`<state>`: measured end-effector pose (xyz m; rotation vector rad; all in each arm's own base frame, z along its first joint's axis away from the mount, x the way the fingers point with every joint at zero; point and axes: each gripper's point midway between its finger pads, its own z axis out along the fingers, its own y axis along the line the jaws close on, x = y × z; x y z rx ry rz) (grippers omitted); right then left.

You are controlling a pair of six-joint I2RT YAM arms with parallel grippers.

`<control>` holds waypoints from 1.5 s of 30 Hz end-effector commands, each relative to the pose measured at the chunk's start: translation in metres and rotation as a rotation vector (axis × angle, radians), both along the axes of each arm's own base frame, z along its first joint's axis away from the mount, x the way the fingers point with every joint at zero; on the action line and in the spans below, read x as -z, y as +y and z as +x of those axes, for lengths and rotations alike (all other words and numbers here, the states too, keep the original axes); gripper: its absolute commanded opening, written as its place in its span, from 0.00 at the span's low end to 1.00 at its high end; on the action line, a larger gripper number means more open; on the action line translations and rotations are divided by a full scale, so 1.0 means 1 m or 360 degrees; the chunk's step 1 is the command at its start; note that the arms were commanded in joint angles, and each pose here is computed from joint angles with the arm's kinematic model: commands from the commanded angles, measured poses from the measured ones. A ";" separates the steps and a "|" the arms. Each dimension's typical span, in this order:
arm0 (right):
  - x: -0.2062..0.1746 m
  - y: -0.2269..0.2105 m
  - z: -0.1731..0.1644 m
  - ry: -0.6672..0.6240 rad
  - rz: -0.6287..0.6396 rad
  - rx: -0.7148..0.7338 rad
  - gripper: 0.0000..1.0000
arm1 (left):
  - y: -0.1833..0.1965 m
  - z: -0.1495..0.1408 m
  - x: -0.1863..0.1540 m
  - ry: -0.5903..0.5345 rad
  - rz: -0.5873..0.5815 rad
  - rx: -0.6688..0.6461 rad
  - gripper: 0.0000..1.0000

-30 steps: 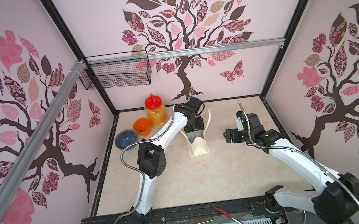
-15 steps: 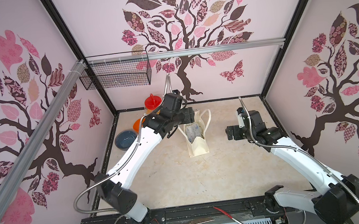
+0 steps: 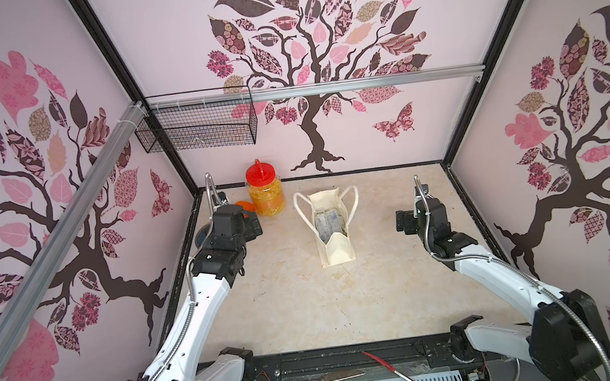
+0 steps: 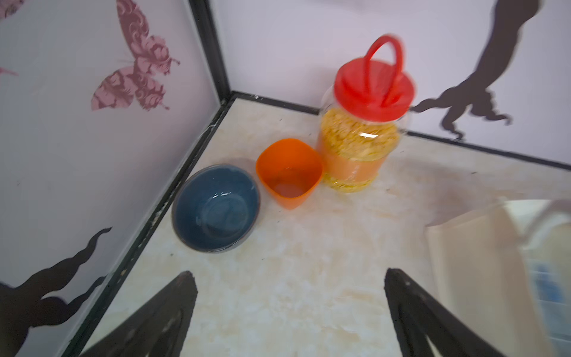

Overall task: Put the compass set into the canvas bag
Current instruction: Reset both arms

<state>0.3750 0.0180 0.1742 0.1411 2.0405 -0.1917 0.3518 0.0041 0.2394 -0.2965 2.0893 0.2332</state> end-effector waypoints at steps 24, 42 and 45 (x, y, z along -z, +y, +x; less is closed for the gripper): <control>0.060 -0.008 0.008 -0.0465 0.0111 -0.0247 1.00 | 0.043 0.039 0.129 -0.0491 0.0121 0.0010 0.98; 0.064 -0.007 0.012 -0.0428 0.0121 -0.0246 1.00 | 0.043 0.041 0.131 -0.0459 0.0114 0.0017 0.98; 0.064 -0.007 0.012 -0.0434 0.0124 -0.0247 1.00 | 0.043 0.042 0.131 -0.0460 0.0114 0.0018 0.98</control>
